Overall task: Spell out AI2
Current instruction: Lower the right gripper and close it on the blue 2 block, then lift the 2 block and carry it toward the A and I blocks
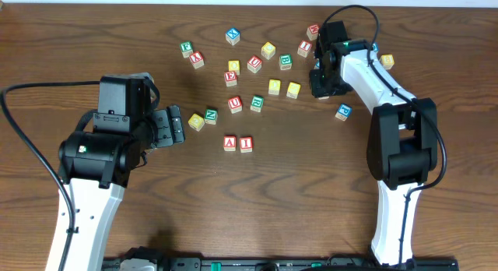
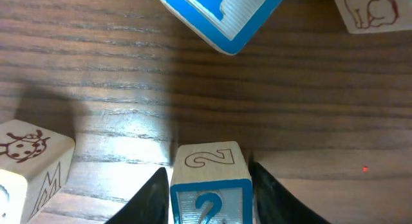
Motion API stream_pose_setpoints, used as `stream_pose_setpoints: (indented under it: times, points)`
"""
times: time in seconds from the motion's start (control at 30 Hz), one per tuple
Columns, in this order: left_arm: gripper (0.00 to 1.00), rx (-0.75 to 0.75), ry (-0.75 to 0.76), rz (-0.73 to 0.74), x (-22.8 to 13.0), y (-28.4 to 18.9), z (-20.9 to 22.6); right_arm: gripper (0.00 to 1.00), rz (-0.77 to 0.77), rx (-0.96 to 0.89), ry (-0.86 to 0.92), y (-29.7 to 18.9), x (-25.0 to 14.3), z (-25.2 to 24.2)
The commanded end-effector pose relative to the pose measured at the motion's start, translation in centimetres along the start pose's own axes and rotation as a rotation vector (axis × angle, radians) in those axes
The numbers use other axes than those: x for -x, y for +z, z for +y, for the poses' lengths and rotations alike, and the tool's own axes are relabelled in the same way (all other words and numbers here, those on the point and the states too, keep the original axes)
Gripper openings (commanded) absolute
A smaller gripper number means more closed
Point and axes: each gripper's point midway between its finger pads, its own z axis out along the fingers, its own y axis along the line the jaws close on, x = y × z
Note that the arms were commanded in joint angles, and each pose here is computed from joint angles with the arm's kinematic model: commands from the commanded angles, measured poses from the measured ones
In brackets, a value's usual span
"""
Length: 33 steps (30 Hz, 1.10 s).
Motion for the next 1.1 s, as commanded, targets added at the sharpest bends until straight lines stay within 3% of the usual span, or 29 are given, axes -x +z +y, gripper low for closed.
stream_pose_setpoints:
  times: [0.0, 0.7, 1.07]
  points:
    - [0.89, -0.003, 0.009, -0.003, 0.0, -0.2, 0.1, 0.31, -0.016, -0.009, -0.009, -0.2, 0.6, 0.2]
    - [0.89, -0.003, 0.009, -0.003, 0.0, -0.2, 0.1, 0.21, 0.010, -0.011, -0.003, -0.4, -0.1, 0.2]
    - [0.89, -0.003, 0.009, -0.003, 0.0, -0.2, 0.1, 0.18, -0.053, 0.016, -0.001, -5.3, 0.6, 0.4]
